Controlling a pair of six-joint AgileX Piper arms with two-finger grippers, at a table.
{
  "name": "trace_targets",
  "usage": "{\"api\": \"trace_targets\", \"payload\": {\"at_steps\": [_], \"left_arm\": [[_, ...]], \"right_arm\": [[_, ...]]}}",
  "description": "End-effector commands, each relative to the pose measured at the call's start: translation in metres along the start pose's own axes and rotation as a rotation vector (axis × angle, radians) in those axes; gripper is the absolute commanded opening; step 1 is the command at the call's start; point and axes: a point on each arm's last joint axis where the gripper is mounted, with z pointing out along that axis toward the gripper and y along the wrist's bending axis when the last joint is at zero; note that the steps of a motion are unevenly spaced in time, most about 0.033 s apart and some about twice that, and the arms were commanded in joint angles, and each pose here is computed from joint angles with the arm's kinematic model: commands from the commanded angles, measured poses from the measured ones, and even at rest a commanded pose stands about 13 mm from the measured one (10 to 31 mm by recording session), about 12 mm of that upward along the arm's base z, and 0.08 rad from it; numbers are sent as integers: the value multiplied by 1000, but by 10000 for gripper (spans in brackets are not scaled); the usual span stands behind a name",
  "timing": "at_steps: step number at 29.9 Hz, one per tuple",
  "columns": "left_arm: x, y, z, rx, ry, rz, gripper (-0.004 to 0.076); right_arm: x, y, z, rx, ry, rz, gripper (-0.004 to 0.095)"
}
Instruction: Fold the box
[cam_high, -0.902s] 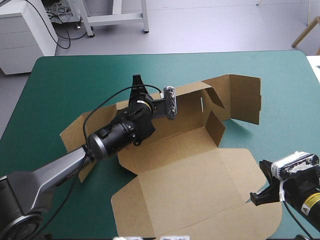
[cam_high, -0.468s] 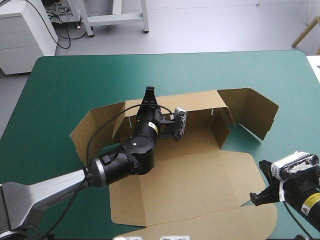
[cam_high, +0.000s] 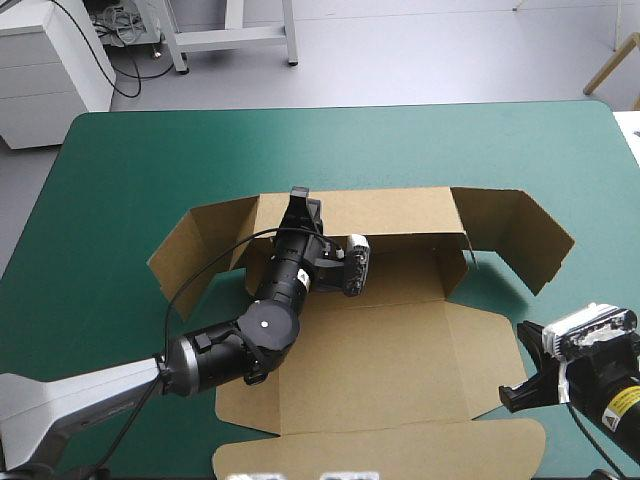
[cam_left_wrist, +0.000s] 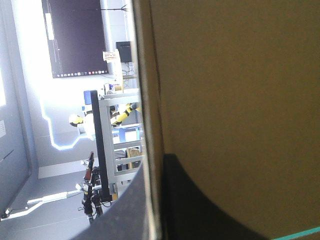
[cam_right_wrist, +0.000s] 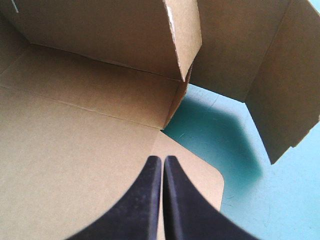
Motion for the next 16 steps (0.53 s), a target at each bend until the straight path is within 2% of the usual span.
{"api": "trace_targets", "payload": {"at_steps": [1,4,7,10,11,13,14,16], "left_arm": [[2,23,-12,-99,-21,-19,-10],[2,24,-12,-102,-22,-18,-10],[2,23,-12,-100,-21,-20,-10],[2,23,-12,-95,-19,-28,-10],[2,23,-12,-95,-19,-28,-10],[2,23,-12,-96,-18,-38,-10],[2,23,-12,-95,-19,-53,-10],[2,23,-12,-95,-21,-104,-10]], "right_arm": [[-12,0,-4,2,-80,-6,-4],[-12,0,-4,1,-80,-6,25],[-12,0,-4,1,-80,-6,152],[-12,0,-4,1,-80,-6,398],[-12,0,-4,1,-80,-6,524],[-13,0,-4,4,-88,-9,690],[-13,0,-4,4,-98,-10,760],[-15,0,-4,2,-115,-8,830]]}}
